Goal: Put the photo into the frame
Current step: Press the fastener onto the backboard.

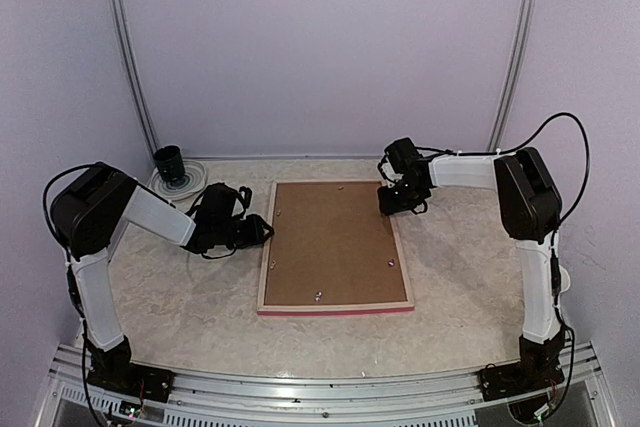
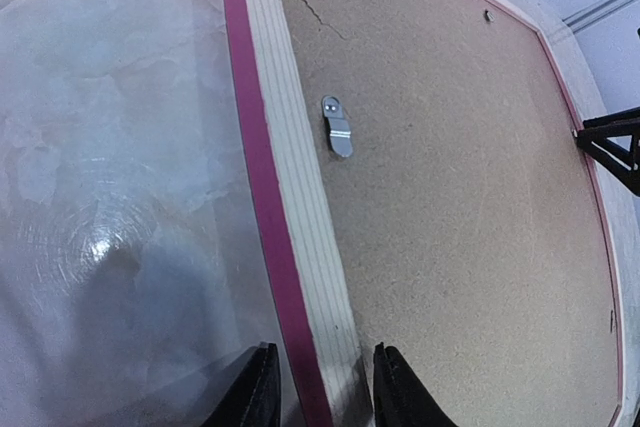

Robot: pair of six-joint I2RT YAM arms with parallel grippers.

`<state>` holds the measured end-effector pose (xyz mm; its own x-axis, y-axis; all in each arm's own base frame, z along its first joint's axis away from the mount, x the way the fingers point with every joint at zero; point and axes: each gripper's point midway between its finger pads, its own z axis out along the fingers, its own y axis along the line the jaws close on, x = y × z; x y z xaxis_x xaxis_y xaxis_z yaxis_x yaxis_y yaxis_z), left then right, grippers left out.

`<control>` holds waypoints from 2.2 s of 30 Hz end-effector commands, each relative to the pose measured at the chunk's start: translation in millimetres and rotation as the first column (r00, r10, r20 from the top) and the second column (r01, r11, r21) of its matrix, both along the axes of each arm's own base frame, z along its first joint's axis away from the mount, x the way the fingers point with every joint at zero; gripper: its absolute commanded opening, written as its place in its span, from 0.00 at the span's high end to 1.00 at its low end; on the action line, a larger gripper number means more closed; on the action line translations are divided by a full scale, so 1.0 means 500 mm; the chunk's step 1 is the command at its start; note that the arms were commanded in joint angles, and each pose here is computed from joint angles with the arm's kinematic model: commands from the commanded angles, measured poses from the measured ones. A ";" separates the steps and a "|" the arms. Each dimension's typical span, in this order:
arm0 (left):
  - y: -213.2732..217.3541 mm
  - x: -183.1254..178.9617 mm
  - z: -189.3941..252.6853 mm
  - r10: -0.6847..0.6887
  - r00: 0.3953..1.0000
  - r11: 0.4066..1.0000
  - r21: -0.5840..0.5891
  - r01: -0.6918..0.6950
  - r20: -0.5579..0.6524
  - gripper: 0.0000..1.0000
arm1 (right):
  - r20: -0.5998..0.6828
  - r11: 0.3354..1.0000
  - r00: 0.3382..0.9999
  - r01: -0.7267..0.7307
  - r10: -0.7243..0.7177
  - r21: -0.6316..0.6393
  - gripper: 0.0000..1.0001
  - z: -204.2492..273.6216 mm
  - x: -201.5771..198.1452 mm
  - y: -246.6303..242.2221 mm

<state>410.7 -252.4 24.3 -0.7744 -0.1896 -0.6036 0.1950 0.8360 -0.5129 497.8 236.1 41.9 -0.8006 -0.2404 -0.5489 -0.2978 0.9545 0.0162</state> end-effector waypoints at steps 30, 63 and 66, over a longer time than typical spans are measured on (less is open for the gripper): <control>0.038 -0.091 -0.146 -0.008 0.969 0.990 0.131 0.041 -0.247 0.68 | 0.019 0.990 0.999 0.038 -0.036 -0.133 0.71 -0.028 0.016 -0.027; 0.021 -0.099 -0.132 -0.031 0.971 0.993 0.101 0.056 -0.237 0.68 | -0.172 0.988 0.980 -0.080 0.103 0.135 0.35 0.070 -0.291 -0.023; 0.020 -0.099 -0.131 -0.031 0.971 0.994 0.098 0.055 -0.236 0.68 | -0.209 0.986 0.969 -0.103 0.129 0.131 0.34 0.048 -0.323 -0.009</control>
<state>413.0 -256.7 23.4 -0.7756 -0.1833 -0.6041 0.2048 0.8321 -0.5154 363.1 217.7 69.7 -0.8635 -0.2516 -0.4371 -0.3500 0.9229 0.1604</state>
